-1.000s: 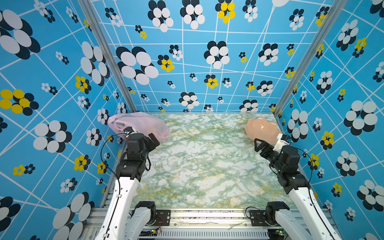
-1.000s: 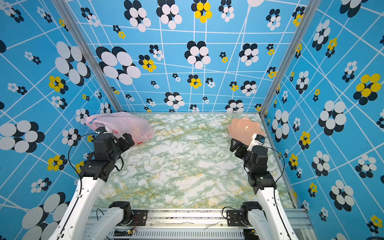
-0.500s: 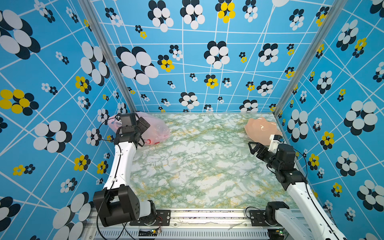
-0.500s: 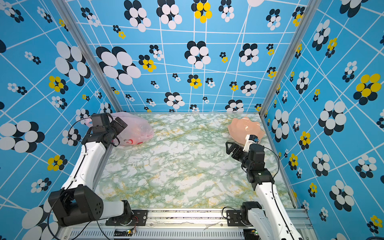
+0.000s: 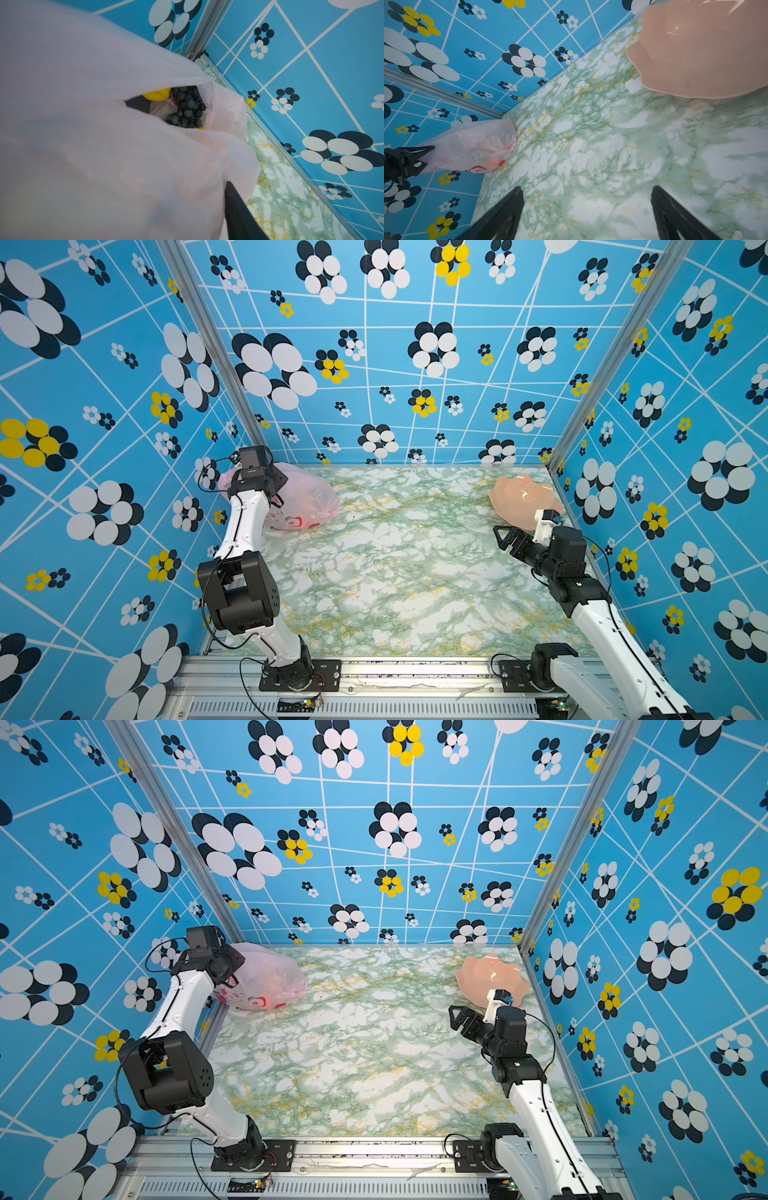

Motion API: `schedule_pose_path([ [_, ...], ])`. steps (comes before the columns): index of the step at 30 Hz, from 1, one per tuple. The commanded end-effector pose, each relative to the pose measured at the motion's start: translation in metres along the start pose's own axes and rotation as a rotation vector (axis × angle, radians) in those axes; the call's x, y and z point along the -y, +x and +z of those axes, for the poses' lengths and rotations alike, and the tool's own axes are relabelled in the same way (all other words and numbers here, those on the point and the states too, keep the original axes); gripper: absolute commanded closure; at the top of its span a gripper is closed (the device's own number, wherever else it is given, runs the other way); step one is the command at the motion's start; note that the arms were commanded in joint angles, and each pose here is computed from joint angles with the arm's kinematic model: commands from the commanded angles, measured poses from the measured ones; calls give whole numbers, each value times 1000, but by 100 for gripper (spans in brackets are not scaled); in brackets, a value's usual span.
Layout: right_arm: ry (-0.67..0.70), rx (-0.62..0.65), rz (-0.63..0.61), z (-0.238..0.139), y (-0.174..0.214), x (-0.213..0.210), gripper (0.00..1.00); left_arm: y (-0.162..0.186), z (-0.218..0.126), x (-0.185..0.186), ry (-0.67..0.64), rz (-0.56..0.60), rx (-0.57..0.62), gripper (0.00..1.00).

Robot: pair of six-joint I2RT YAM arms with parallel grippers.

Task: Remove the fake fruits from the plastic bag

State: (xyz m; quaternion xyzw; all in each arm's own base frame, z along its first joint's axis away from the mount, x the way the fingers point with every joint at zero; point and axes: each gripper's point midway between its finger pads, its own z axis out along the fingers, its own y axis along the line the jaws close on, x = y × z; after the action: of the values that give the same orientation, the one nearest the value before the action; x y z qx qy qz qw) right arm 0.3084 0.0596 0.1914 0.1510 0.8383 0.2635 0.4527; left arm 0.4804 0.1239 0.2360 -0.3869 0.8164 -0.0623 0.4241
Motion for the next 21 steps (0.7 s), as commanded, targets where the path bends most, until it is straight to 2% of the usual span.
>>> schedule_pose_path([
  [1, 5, 2, -20, -2, -6, -5, 3, 11, -7, 35, 81, 53, -35, 81],
  [4, 17, -1, -13, -2, -7, -4, 3, 26, -15, 61, 125, 119, -45, 91],
  [10, 52, 1, -29, -9, -14, -4, 3, 61, -40, 121, 240, 284, -41, 98],
  [15, 80, 17, -38, -17, -19, -4, 3, 101, -67, 174, 350, 424, -66, 100],
  [21, 78, 30, -18, -23, -24, -8, 3, 164, -111, 236, 482, 581, -98, 100],
])
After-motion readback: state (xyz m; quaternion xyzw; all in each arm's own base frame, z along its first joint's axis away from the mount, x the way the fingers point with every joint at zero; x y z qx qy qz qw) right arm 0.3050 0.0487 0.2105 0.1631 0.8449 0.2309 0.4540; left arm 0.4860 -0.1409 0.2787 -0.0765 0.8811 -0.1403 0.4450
